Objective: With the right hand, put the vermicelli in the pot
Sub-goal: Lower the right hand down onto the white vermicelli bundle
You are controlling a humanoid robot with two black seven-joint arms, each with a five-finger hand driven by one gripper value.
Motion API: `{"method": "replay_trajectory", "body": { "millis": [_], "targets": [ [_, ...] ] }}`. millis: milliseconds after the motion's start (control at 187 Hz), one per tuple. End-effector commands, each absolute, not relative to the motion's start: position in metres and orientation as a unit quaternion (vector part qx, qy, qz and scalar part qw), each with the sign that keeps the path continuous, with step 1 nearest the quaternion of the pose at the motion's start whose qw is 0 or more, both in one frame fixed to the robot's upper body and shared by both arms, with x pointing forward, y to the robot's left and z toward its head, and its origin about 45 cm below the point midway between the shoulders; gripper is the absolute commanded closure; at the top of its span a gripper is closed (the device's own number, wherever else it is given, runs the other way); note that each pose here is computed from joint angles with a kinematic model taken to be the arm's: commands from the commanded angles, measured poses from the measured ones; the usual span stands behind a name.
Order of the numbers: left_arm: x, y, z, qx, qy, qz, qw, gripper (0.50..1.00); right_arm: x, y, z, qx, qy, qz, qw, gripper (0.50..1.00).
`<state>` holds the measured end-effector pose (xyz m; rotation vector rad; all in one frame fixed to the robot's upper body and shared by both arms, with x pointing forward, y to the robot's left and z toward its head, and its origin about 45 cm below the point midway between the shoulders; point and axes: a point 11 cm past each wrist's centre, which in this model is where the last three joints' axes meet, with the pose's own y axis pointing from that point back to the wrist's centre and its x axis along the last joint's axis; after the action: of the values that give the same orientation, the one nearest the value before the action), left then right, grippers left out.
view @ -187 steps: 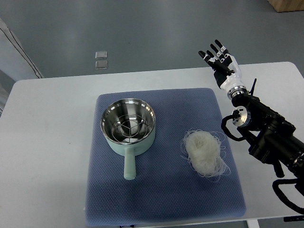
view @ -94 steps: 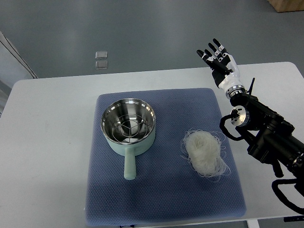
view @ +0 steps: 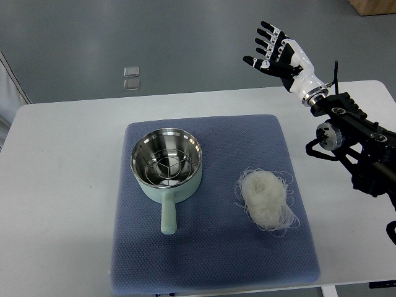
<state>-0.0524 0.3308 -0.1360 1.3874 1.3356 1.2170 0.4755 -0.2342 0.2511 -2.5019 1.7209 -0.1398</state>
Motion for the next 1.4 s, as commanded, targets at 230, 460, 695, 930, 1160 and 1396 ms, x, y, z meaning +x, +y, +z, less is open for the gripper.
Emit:
{"method": "replay_trajectory", "body": {
  "millis": [230,460,695,930,1160,1396],
  "targets": [
    [-0.052,0.331,-0.136,0.553,0.533,0.484,0.419,0.500,0.457,-0.236,0.291,-0.875,0.398,-0.242,-0.133,0.572],
    [-0.052,0.331,-0.136,0.553,0.533,0.485,0.418,0.500,0.421,-0.225,0.295,-0.872,0.201,-0.353,-0.273,0.572],
    [-0.052,0.331,-0.136,0.553,0.533,0.485,0.418,0.500,0.401,-0.242,0.284,-0.804,0.052,-0.442,-0.394,0.572],
    [-0.052,0.331,-0.136,0.553,0.532,0.486,0.419,0.500,0.384,-0.243,0.287,-0.788,-0.016,-0.446,-0.424,0.572],
    [-0.052,0.331,-0.136,0.553,0.533,0.485,0.418,0.500,0.368,-0.238,0.266,-0.796,-0.041,-0.433,-0.420,0.572],
    [-0.052,0.331,-0.136,0.553,0.532,0.486,0.419,0.500,0.356,-0.239,0.244,-0.810,-0.041,-0.419,-0.409,0.572]
  ]
}}
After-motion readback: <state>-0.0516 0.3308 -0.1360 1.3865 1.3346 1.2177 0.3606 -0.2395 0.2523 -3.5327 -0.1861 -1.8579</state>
